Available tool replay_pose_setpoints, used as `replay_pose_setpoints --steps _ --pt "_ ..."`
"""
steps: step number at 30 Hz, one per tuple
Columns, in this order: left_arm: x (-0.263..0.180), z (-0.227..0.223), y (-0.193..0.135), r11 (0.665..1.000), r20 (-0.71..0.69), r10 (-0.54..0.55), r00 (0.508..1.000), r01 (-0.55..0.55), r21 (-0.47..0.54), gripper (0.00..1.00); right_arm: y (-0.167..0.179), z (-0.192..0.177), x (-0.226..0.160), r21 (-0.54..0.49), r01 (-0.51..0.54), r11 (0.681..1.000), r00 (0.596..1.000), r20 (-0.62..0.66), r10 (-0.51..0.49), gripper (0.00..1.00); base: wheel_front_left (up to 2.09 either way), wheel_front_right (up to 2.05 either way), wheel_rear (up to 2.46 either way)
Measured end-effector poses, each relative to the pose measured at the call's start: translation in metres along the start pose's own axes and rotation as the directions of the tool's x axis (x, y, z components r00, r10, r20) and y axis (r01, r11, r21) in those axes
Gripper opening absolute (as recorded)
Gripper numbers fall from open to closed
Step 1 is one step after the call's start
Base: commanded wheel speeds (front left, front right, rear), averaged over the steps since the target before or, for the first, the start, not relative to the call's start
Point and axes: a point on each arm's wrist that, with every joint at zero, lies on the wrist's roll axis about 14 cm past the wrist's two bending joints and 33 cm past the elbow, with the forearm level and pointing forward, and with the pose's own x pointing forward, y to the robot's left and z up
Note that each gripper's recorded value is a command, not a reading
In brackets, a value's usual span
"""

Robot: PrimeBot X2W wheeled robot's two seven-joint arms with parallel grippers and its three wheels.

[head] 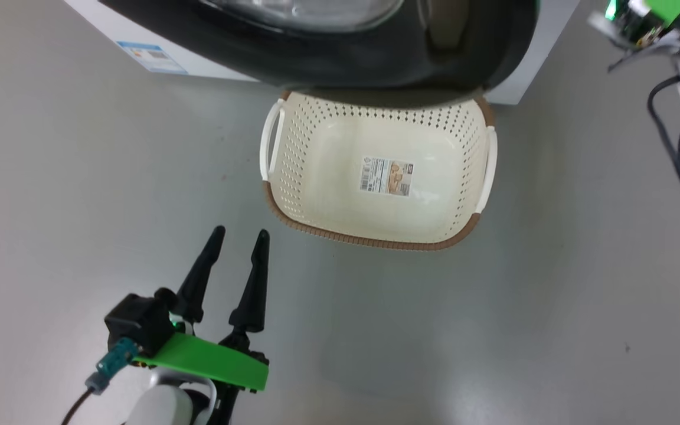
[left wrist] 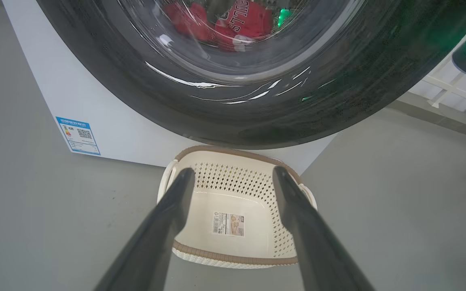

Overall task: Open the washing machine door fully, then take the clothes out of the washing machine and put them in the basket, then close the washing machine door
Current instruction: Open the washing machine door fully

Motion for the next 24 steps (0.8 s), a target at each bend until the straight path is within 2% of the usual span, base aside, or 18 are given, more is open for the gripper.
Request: replay_pose_setpoints --steps 16,24 --pt "-0.032 0.019 -0.002 1.000 0.050 0.007 0.999 -0.006 -0.007 1.00 0.038 -0.080 -0.015 0.025 -0.042 0.999 0.983 -0.180 0.046 0.00 0.00 0.00 0.00" --pt "-0.036 0.027 -0.002 1.000 0.072 0.007 0.997 -0.008 0.008 1.00 0.044 -0.093 -0.017 0.033 -0.049 0.998 0.977 -0.207 0.055 0.00 0.00 0.00 0.00"
